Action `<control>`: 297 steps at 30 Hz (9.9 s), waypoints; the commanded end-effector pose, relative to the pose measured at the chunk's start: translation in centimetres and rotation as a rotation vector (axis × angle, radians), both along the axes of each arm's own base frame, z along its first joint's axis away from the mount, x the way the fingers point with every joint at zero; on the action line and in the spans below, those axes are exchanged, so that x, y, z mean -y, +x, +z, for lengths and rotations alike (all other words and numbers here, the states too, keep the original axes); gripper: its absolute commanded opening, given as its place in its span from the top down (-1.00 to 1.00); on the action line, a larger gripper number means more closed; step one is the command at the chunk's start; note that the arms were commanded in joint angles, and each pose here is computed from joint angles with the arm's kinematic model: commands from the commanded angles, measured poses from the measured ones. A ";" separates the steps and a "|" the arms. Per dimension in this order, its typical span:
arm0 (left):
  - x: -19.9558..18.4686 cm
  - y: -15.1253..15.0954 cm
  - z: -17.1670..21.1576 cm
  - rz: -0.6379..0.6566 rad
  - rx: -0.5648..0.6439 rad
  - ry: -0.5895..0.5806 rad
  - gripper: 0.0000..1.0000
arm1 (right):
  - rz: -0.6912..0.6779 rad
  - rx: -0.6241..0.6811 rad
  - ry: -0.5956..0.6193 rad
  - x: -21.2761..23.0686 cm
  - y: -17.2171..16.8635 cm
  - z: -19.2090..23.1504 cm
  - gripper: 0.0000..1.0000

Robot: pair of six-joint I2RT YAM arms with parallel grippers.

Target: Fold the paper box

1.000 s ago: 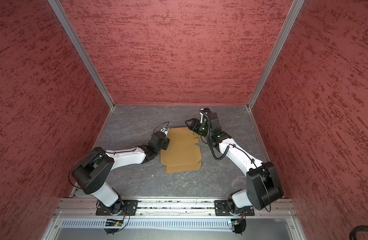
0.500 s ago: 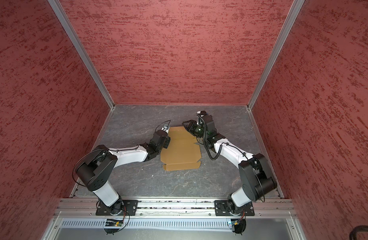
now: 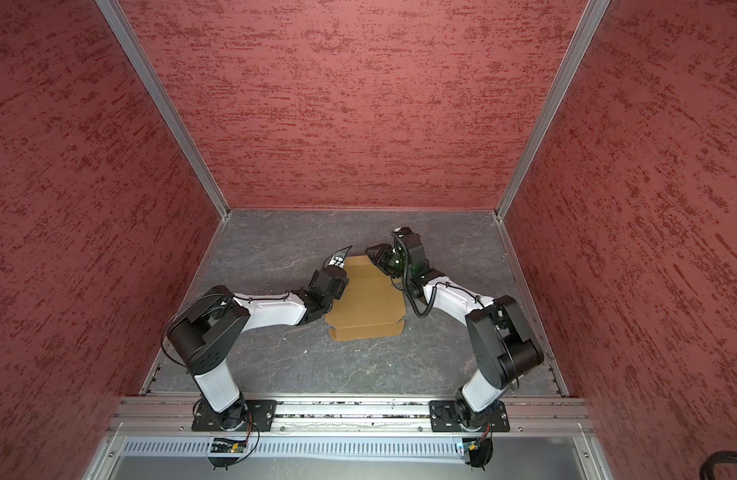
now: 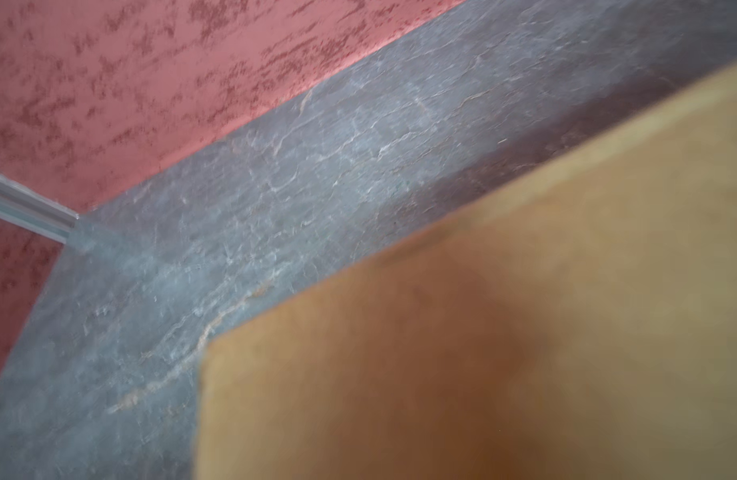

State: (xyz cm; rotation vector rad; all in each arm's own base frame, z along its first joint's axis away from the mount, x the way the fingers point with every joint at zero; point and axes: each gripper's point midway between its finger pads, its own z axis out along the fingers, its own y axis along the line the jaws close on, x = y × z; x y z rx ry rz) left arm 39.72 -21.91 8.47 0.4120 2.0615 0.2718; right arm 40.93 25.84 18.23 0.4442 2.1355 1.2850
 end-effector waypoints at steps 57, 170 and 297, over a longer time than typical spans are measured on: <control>-0.1 -1.0 -0.9 -0.152 -0.126 -0.102 0.59 | -0.284 0.033 -0.266 17.2 2.0 1.0 -0.16; 0.3 -1.5 4.4 0.118 0.223 -0.310 0.52 | -0.029 -0.011 -0.177 14.6 3.3 -5.6 0.02; -3.9 -2.6 2.2 0.216 0.012 -0.164 0.93 | 0.222 0.076 -0.578 5.5 -8.1 -6.4 -0.26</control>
